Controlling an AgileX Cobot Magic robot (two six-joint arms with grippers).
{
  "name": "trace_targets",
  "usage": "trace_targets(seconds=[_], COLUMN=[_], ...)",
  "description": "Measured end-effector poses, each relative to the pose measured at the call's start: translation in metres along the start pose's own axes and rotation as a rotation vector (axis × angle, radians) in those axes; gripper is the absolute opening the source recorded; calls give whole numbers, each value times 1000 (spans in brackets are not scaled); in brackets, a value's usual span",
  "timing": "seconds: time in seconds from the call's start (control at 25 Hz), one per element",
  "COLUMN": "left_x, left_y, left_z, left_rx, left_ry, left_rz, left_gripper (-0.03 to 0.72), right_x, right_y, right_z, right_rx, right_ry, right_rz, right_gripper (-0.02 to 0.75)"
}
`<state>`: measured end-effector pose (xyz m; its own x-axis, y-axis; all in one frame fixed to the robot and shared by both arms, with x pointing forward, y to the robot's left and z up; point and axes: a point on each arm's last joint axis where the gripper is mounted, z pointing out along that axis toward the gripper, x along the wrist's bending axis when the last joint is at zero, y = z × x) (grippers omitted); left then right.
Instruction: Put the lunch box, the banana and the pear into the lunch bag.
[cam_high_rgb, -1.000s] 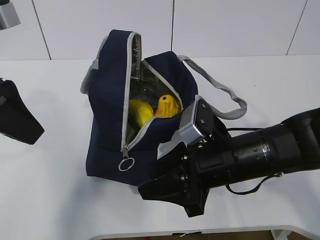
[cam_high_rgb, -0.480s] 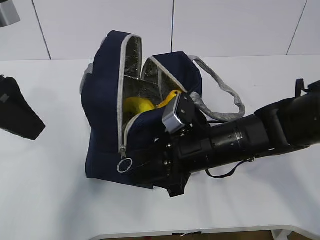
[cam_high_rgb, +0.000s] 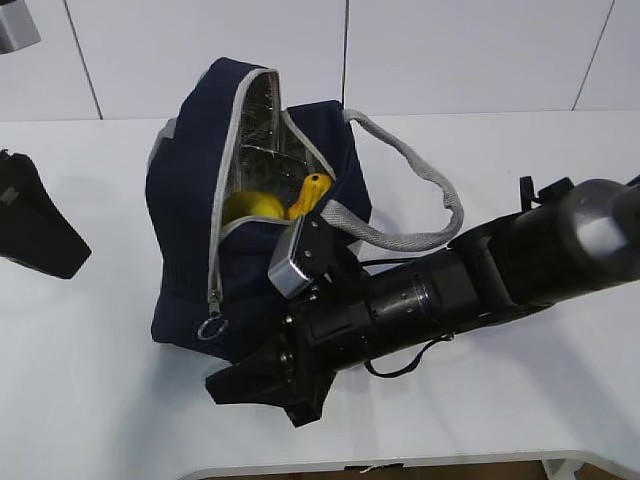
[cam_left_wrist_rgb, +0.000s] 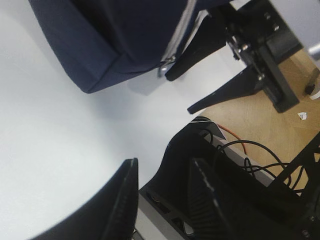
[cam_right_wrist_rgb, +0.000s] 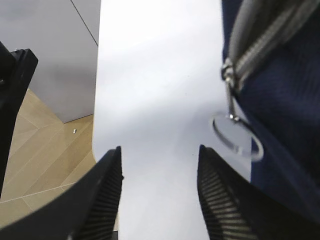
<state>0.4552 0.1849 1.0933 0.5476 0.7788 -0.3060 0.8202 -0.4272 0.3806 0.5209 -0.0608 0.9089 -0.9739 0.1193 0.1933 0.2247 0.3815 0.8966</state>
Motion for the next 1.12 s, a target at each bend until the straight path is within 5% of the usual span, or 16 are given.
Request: trace_targets(seconds=[0.4, 0.72, 1.12], left_x=[0, 0, -9], left_y=[0, 0, 6], left_z=[0, 0, -2], left_rx=[1, 1, -58], left_ry=[2, 2, -90], left_rz=[1, 1, -45], left_gripper=[242, 242, 242], right_x=[-4, -9, 18], right_y=[-4, 14, 64], right_z=[1, -15, -47], right_rx=[43, 89, 47], right_ry=[-46, -214, -210], right_rz=[92, 78, 16], right_gripper=[410, 410, 410])
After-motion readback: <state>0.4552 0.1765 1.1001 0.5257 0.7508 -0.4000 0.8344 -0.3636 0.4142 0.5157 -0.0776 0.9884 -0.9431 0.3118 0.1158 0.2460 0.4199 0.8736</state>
